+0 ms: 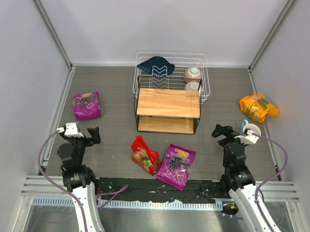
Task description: Place and organize the candy bags onto the shelf
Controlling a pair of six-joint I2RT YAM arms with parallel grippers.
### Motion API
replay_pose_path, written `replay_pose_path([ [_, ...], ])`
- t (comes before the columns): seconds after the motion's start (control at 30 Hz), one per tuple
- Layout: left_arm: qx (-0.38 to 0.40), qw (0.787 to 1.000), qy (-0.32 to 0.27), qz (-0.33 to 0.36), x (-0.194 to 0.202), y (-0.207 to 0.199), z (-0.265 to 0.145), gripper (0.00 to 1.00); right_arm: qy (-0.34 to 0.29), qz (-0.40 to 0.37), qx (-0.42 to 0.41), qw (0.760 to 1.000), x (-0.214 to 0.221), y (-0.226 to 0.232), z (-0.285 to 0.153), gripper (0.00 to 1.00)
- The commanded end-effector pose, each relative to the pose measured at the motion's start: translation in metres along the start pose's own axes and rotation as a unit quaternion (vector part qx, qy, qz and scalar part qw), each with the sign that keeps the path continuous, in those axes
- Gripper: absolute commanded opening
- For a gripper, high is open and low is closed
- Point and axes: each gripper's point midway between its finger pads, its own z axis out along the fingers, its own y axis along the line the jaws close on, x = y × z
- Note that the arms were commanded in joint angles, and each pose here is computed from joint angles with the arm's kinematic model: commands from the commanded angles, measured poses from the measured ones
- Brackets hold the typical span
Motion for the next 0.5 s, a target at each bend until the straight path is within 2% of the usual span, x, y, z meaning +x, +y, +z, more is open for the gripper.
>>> replay_pose_path([
  [0.0,-0.008,0.999,-0.032,0.011,-0.028,0.001,-0.001,1.00,-0.034,0.031,0.017,0.999,-0.026,0.005,0.001,1.00],
  [0.13,0.018,0.999,-0.013,0.024,-0.048,-0.008,0.003,1.00,-0.059,0.033,-0.004,0.998,-0.052,0.024,0.003,1.00],
  [0.2,0.010,1.000,0.025,0.010,-0.043,-0.001,0.015,1.00,-0.072,0.034,-0.006,0.997,-0.069,0.032,0.002,1.00],
  [0.23,0.011,1.000,0.023,0.014,-0.057,-0.001,0.018,1.00,-0.071,0.023,-0.001,0.997,-0.072,0.033,0.004,1.00],
  [0.27,0.012,0.998,0.061,0.003,-0.045,0.003,0.028,1.00,-0.083,0.025,-0.003,0.996,-0.086,0.039,0.003,1.00],
  [0.33,0.038,0.997,0.069,0.023,-0.063,-0.002,0.038,1.00,-0.085,0.006,0.006,0.996,-0.094,0.042,0.005,1.00],
  [0.4,0.046,0.992,0.118,0.007,-0.056,0.001,0.052,1.00,-0.095,0.001,0.003,0.995,-0.114,0.052,0.004,1.00],
  [0.47,0.059,0.992,0.115,0.012,-0.078,-0.001,0.062,1.00,-0.101,-0.006,0.001,0.995,-0.130,0.062,0.004,1.00],
])
